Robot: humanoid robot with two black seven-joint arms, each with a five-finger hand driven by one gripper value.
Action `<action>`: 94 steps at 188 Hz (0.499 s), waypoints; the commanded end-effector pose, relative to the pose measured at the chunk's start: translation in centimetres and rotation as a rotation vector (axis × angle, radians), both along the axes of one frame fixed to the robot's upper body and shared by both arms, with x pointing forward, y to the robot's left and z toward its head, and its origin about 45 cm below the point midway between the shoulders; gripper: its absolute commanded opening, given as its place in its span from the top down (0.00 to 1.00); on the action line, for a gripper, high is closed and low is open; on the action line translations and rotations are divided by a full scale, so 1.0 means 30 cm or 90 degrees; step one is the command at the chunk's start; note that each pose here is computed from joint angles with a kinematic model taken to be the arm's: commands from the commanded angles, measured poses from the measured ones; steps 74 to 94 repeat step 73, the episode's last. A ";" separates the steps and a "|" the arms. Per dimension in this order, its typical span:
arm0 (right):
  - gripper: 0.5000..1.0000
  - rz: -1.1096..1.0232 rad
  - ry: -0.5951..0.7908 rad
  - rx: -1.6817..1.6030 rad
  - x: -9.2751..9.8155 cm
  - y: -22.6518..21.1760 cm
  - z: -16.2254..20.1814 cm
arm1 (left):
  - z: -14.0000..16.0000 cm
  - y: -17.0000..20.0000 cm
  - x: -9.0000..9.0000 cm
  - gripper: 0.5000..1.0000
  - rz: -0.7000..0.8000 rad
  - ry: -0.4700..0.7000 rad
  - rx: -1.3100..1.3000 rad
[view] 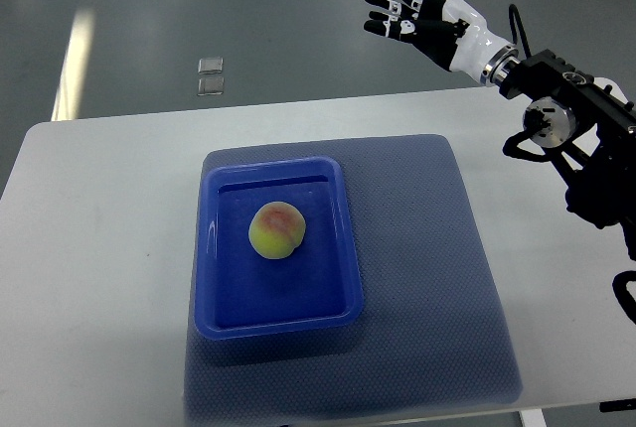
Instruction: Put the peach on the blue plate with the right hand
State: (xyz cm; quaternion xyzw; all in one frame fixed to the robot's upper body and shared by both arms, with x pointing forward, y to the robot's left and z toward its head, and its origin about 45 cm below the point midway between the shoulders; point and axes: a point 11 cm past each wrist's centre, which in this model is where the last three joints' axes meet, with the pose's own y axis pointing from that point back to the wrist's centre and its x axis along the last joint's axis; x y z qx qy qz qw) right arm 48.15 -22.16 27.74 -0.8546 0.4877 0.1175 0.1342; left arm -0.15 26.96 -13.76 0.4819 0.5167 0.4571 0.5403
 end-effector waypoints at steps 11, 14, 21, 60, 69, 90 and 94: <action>0.14 -0.088 0.072 0.215 -0.034 -0.067 -0.130 | 0.000 -0.001 -0.001 0.00 -0.001 0.000 -0.001; 0.14 -0.104 0.079 0.237 -0.035 -0.083 -0.146 | 0.000 -0.001 -0.001 0.00 -0.001 0.000 -0.001; 0.14 -0.104 0.080 0.237 -0.035 -0.083 -0.146 | 0.000 -0.001 -0.001 0.00 -0.001 0.000 -0.001; 0.14 -0.157 0.133 0.346 -0.049 -0.093 -0.242 | 0.000 -0.001 -0.001 0.00 -0.001 0.000 -0.001; 0.14 -0.161 0.142 0.345 -0.056 -0.091 -0.261 | 0.000 -0.001 -0.001 0.00 -0.001 0.000 -0.001; 0.14 -0.164 0.143 0.344 -0.056 -0.093 -0.263 | 0.000 -0.001 -0.001 0.00 -0.001 0.000 -0.001; 0.14 -0.164 0.143 0.344 -0.056 -0.093 -0.263 | 0.000 -0.001 -0.001 0.00 -0.001 0.000 -0.001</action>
